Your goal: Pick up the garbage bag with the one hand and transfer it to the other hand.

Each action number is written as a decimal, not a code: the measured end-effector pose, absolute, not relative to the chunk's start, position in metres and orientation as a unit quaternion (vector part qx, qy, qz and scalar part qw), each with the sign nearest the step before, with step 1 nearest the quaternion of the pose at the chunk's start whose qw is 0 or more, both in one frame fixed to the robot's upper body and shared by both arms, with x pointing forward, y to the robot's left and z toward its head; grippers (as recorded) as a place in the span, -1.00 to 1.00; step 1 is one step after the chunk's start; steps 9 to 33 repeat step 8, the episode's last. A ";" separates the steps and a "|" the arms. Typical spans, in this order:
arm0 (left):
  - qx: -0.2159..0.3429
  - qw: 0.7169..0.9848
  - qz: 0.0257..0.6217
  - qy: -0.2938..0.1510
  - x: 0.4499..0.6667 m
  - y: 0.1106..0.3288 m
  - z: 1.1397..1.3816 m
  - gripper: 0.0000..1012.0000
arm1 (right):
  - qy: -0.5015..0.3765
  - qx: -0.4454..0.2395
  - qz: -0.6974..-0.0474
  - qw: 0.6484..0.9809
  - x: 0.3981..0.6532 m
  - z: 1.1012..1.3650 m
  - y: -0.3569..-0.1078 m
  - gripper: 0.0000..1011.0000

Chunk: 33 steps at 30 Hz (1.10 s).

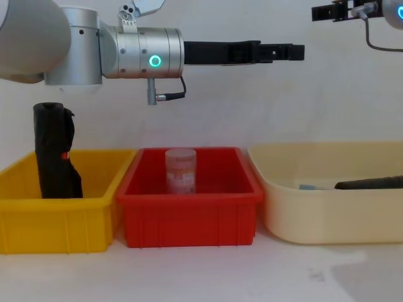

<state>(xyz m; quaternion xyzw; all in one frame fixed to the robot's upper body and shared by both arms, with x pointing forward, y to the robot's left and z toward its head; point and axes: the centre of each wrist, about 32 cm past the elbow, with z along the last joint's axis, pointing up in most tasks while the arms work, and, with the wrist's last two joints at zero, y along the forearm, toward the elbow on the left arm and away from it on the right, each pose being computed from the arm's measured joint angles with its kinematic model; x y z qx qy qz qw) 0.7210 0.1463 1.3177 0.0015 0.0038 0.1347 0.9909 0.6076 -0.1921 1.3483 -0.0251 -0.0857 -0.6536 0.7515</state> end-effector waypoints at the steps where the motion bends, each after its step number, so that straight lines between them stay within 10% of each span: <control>1: 0.002 0.991 0.135 0.004 0.721 0.146 1.318 0.98 | -0.086 -0.025 -0.654 0.751 0.608 1.348 -0.192 0.98; 33: 0.002 0.991 0.135 0.004 0.721 0.146 1.318 0.98 | -0.087 -0.025 -0.655 0.750 0.608 1.348 -0.193 0.98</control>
